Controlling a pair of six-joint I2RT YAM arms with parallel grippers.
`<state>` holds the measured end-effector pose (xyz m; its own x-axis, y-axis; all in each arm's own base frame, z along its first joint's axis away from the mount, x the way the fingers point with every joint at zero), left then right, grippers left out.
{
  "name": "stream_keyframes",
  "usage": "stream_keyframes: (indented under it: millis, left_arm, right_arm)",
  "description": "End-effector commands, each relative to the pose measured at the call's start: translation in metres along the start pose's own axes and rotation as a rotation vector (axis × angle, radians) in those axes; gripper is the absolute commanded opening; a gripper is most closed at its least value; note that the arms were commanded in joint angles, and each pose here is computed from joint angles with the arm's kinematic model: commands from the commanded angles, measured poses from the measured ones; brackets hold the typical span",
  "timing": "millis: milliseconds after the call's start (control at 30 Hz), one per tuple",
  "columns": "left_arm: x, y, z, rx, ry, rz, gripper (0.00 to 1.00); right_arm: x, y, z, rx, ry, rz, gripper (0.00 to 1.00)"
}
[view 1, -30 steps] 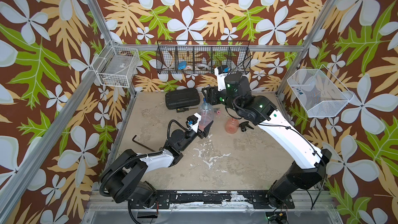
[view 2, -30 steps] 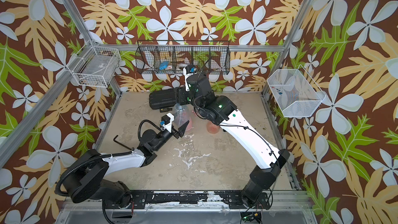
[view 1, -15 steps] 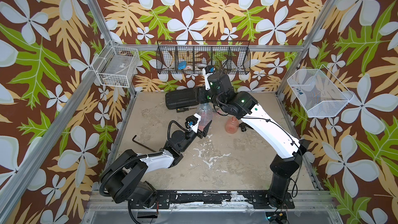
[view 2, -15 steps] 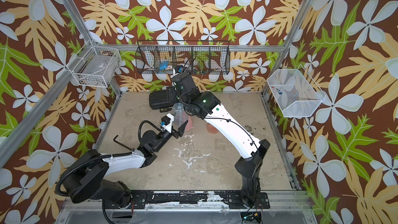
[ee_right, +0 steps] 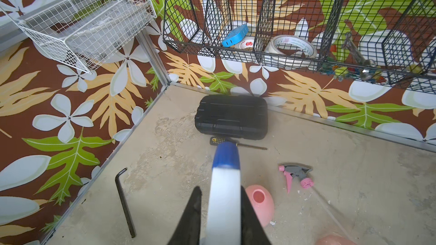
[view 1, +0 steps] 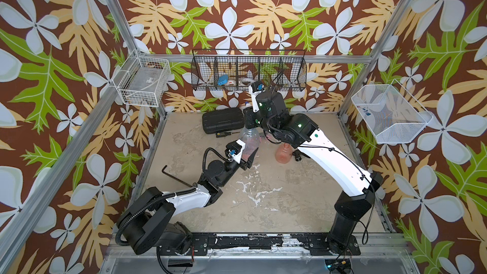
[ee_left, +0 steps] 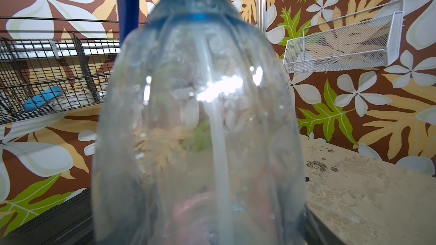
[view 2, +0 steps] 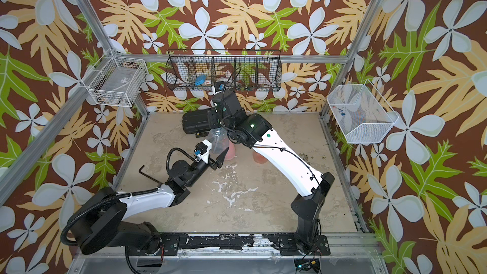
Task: Attach spray nozzles to spray bottles
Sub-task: Screw the spray nozzle on the spray bottle.
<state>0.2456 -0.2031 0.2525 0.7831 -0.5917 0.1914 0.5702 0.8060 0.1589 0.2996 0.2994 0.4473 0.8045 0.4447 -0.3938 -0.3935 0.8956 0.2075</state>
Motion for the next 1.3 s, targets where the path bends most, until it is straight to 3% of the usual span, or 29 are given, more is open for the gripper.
stream_keyframes:
  millis: [0, 400, 767, 1267]
  left_arm:
    - [-0.002, -0.001, 0.01, -0.039, -0.045, -0.031, 0.63]
    - [-0.019, -0.02, 0.023, -0.165, -0.15, -0.334, 0.64]
    - [-0.023, -0.021, 0.023, -0.216, -0.198, -0.415, 0.63]
    - [-0.016, -0.018, 0.019, -0.251, -0.183, -0.459, 0.6]
  right_arm:
    - [-0.008, 0.0, 0.006, -0.021, -0.047, 0.031, 0.0]
    - [-0.051, -0.008, -0.017, -0.099, -0.266, 0.28, 0.0]
    - [-0.065, -0.009, -0.028, -0.152, -0.282, 0.377, 0.0]
    - [-0.073, -0.013, -0.041, -0.209, -0.289, 0.472, 0.0]
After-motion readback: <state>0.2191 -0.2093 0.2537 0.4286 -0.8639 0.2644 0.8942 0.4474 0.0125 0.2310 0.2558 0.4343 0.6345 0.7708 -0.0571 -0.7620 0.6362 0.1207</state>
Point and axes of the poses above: each gripper's point midway between its finger pads, its own x axis out along the fingers, its own y axis along the line the jaws close on, z = x × y, the point moved 10 cm from there along -x, back along the fingers, and after that the axes turned 4 degrees about x, right-handed, at the moved point
